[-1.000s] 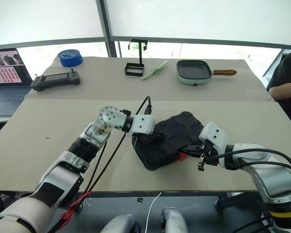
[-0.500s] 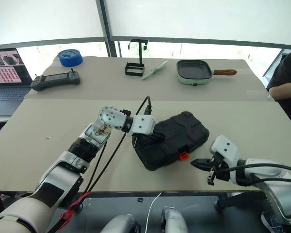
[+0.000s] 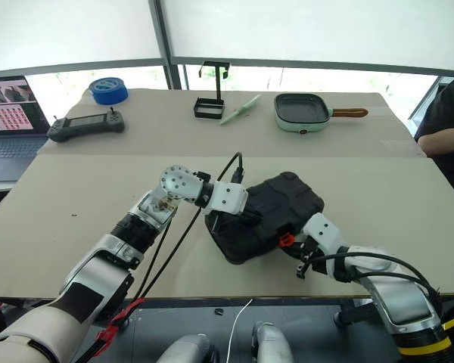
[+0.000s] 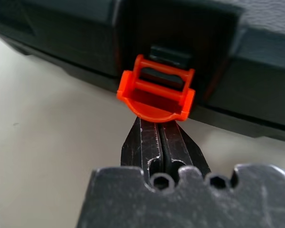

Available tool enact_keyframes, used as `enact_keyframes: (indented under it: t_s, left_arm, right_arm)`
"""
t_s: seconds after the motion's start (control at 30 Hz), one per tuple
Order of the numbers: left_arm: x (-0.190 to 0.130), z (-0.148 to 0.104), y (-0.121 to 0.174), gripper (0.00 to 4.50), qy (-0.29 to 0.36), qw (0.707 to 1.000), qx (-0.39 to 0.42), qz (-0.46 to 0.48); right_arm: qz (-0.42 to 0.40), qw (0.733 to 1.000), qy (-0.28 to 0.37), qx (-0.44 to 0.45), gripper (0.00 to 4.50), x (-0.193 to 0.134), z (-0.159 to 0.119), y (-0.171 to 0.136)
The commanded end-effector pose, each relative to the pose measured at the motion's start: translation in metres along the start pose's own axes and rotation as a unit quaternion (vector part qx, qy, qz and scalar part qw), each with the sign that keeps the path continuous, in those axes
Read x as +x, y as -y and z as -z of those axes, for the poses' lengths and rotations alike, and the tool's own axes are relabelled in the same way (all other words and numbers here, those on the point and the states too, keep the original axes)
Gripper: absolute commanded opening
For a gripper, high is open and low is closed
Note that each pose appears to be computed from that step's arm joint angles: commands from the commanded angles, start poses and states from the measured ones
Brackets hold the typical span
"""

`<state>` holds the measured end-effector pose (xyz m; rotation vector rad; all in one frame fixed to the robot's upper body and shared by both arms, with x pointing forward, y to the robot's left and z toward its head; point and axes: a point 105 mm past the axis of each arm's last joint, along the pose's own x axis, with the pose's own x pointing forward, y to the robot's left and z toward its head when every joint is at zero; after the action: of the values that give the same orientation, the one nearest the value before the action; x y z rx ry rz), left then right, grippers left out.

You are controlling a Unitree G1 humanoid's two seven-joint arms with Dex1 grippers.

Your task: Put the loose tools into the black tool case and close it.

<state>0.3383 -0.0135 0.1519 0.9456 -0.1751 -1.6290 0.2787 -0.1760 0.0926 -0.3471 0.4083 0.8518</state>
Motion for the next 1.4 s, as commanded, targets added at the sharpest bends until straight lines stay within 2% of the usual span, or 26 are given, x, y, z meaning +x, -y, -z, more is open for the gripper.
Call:
enact_keyframes:
  t_s: [0.03,0.43,0.63,1.2,1.3,1.33,1.4]
  left_arm:
    - [0.007,0.007,0.012,0.13,-0.012,1.000,-0.001,0.023]
    - [0.012,0.007,0.018,0.13,-0.013,0.999,0.007,0.030]
    - [0.010,0.008,0.018,0.13,-0.015,0.999,0.008,0.031]
    - [0.006,0.013,0.020,0.13,-0.019,1.000,-0.009,0.023]
    - [-0.003,0.018,0.018,0.13,-0.025,0.999,-0.031,0.005]
    - [-0.011,0.021,0.016,0.36,-0.027,0.998,-0.048,-0.007]
    - [-0.045,0.031,0.015,0.78,-0.025,0.993,-0.112,-0.037]
  right_arm:
    - [0.005,0.996,0.061,-0.058,0.00,-0.015,-0.042,0.001]
    - [0.003,0.995,0.061,-0.075,0.00,-0.011,-0.045,0.002]
    - [0.007,0.993,0.076,-0.086,0.00,-0.017,-0.062,0.009]
    - [0.007,0.994,0.054,-0.097,0.00,-0.010,-0.048,0.017]
    - [0.005,0.995,0.055,-0.082,0.00,-0.018,-0.048,0.016]
    - [-0.006,0.996,0.058,-0.073,0.00,-0.025,-0.049,0.014]
    - [-0.038,0.996,0.064,-0.053,0.58,-0.046,-0.050,0.009]
